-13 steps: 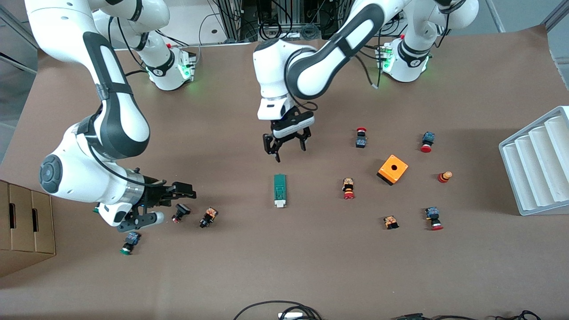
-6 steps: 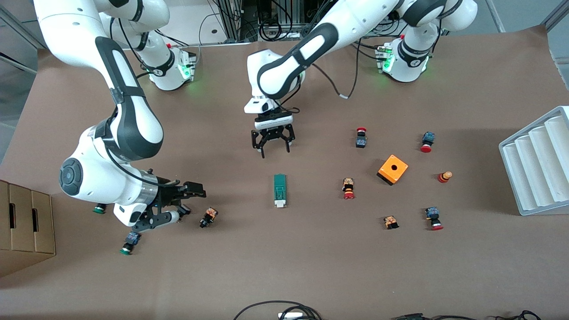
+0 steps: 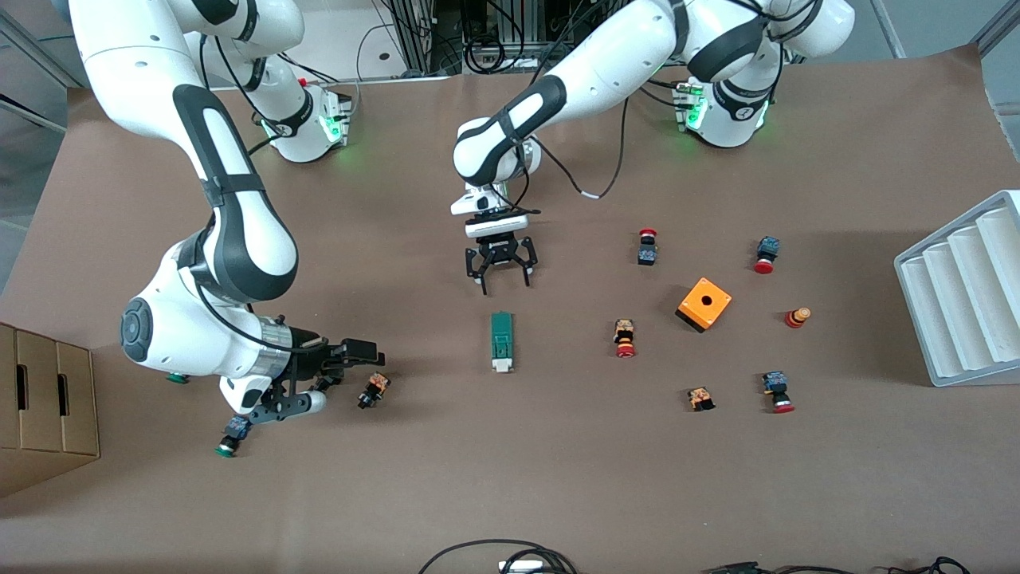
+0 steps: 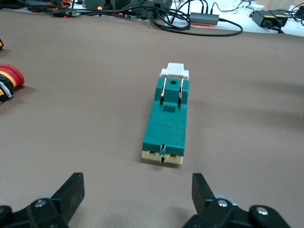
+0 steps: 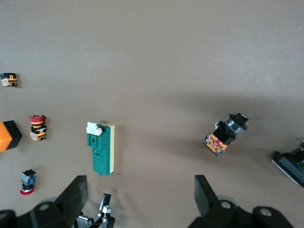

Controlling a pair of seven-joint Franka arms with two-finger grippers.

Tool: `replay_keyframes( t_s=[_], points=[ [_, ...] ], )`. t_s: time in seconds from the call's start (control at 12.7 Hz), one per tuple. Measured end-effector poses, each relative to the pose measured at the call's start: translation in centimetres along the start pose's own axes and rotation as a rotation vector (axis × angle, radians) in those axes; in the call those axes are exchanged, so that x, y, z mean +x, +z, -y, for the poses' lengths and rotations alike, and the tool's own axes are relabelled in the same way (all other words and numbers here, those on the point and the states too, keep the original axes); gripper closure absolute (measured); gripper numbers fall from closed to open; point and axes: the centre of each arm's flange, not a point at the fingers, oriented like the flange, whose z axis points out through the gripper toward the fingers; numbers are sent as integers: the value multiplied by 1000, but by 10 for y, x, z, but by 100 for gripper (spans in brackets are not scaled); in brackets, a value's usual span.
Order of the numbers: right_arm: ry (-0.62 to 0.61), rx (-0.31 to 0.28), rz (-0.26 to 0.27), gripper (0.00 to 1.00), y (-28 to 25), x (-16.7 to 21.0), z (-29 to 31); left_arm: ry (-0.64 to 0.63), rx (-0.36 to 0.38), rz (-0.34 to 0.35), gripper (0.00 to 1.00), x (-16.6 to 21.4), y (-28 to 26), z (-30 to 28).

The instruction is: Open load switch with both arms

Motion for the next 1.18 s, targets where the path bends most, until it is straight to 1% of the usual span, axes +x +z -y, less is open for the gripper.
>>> replay_keyframes(
  t_s=[0.16,0.24,0.31,0.47,0.55,0.63,0.79,0.87,1.1,1.18],
  points=[
    [4,-7,9,0,18,-1,-2,-15,-9,-19,0,1,6,-3],
    [3,-15,-2,0,29,-2,0,-14,-20,-32,0,3,9,-5],
    [2,-22,-13,3,37,-3,0,-17,-32,-48,0,0,13,-6],
    [8,-29,-20,3,43,-5,-3,-46,-53,-85,0,-10,23,-5],
    [11,-26,-25,0,43,-4,-4,-41,-50,-104,0,-17,27,-3],
    [22,-9,-37,0,42,-3,-3,-24,-47,-133,0,-25,32,1],
    [49,43,-49,0,43,-2,0,-10,-56,-204,0,-37,36,3],
    [61,72,-49,0,46,-2,2,-18,-57,-221,0,-40,36,3],
    [129,190,-44,0,64,-4,11,-64,-64,-268,0,-47,35,2],
    [141,203,-41,0,71,-3,9,-66,-66,-276,0,-49,34,1]
  ],
)
